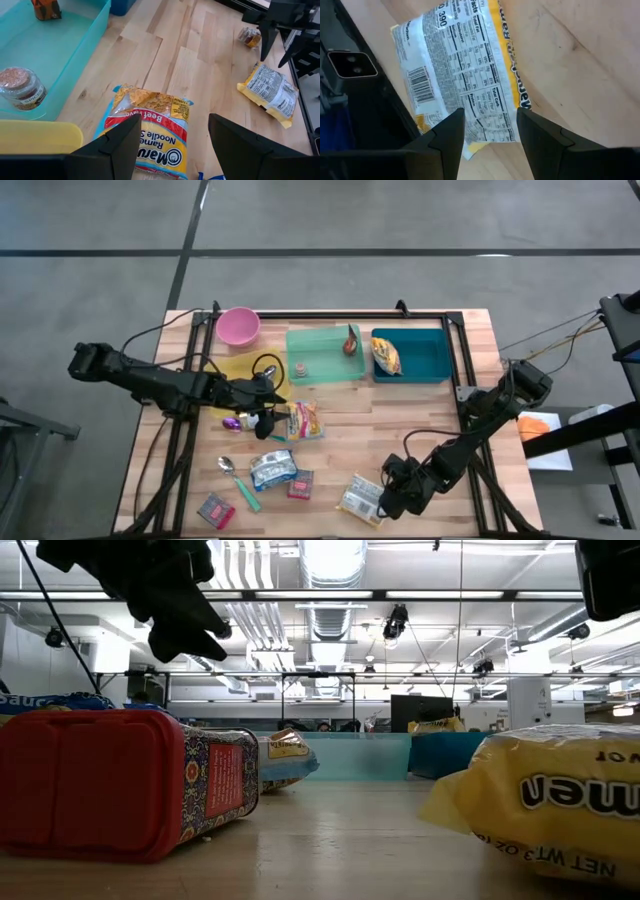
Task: Pick & Place Food Item
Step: Put the yellow noodle pack into the blue bin
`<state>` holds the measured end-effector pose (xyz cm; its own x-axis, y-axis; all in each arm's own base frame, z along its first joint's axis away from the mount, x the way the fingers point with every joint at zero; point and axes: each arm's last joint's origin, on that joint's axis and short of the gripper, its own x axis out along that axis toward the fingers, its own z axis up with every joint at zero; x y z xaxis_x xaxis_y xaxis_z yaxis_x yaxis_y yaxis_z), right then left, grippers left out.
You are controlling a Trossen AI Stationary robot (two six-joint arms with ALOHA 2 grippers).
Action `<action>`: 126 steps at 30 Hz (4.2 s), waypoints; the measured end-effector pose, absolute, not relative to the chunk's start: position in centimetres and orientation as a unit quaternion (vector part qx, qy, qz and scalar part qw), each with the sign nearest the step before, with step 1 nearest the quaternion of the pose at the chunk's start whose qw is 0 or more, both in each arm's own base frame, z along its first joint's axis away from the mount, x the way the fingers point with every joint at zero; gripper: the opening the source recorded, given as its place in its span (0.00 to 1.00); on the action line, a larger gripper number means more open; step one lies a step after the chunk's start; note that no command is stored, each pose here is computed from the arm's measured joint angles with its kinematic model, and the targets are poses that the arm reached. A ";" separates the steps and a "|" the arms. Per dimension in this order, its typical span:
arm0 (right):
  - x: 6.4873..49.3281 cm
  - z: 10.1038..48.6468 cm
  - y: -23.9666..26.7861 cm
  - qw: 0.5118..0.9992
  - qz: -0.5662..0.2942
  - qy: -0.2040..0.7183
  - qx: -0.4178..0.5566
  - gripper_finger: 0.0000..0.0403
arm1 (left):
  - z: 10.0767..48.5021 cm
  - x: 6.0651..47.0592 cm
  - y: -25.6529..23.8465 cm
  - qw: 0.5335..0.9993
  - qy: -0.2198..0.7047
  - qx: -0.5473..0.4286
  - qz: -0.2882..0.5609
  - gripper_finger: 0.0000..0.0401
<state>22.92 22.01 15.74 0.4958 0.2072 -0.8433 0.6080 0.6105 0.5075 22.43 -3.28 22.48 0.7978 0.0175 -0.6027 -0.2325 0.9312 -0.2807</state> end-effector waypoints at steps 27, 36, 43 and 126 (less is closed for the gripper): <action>23.1 12.7 22.8 0.756 -0.104 0.535 0.363 0.21 | 22.4 22.4 -3.3 0.931 0.315 -0.172 0.066 0.60; 22.9 13.1 22.6 0.753 -0.124 0.540 0.355 0.02 | 22.4 22.4 -3.3 0.931 0.315 -0.172 0.066 0.60; 23.4 14.7 22.9 0.757 -0.145 0.547 0.327 0.02 | 22.4 22.4 -3.3 0.931 0.316 -0.170 0.066 0.60; 20.0 30.6 -3.7 0.702 -0.640 0.242 0.197 0.02 | 22.7 22.6 -3.3 0.950 0.305 -0.052 0.029 0.60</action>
<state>20.02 -3.74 30.60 0.0638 -0.8034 -0.5920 0.9942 0.1029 -0.0325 22.57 -3.27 22.66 0.8119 0.0242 -0.5833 -0.0876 0.9929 -0.0807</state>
